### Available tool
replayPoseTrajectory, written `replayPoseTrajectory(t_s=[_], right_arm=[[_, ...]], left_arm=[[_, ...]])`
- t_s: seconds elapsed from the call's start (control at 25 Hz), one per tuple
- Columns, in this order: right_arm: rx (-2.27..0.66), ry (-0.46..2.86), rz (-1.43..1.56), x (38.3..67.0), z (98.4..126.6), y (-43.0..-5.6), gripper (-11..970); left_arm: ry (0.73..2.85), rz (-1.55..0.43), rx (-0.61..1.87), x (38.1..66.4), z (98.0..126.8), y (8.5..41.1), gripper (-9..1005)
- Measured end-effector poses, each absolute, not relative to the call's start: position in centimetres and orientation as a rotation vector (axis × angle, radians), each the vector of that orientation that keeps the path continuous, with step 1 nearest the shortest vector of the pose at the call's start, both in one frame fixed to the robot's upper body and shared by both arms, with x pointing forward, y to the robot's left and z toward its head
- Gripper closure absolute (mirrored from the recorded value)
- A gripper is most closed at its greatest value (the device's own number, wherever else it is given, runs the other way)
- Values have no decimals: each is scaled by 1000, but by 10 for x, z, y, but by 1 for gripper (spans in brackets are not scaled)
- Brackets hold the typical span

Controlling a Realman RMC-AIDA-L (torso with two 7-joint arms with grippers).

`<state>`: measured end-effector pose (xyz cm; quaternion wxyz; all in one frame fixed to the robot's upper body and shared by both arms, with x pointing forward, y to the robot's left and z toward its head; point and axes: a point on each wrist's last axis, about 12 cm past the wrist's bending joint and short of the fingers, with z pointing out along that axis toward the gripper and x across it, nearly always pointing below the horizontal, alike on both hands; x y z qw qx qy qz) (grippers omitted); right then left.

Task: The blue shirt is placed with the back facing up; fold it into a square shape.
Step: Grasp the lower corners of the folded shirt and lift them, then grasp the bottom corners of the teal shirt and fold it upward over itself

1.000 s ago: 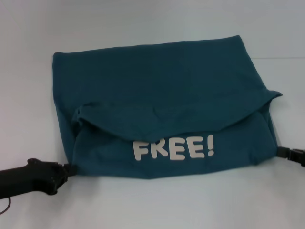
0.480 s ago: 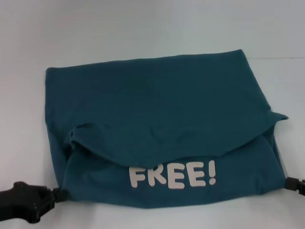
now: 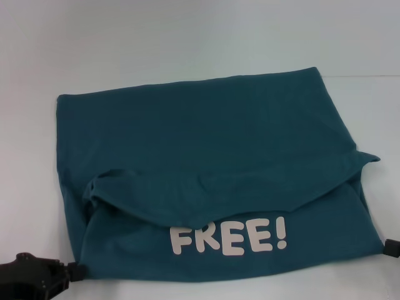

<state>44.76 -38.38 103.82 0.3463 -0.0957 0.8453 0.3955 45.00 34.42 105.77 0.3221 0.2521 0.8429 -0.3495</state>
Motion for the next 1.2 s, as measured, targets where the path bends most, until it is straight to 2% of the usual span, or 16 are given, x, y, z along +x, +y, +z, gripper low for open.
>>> replayPoseTrajectory(t_s=[0.72,1.12,1.2], right_arm=[[-223,2173,1037,431,1036,-388,948],[-163,2203,1064,449,1041,-386,947],[-150,2223,1077,454,1043,-386,881]], left_arm=[[2221,-907,664,453,1061,349,984],[2211,-903,687,459,1064,347,985],[2211,-902,691,460,1065,347,985]])
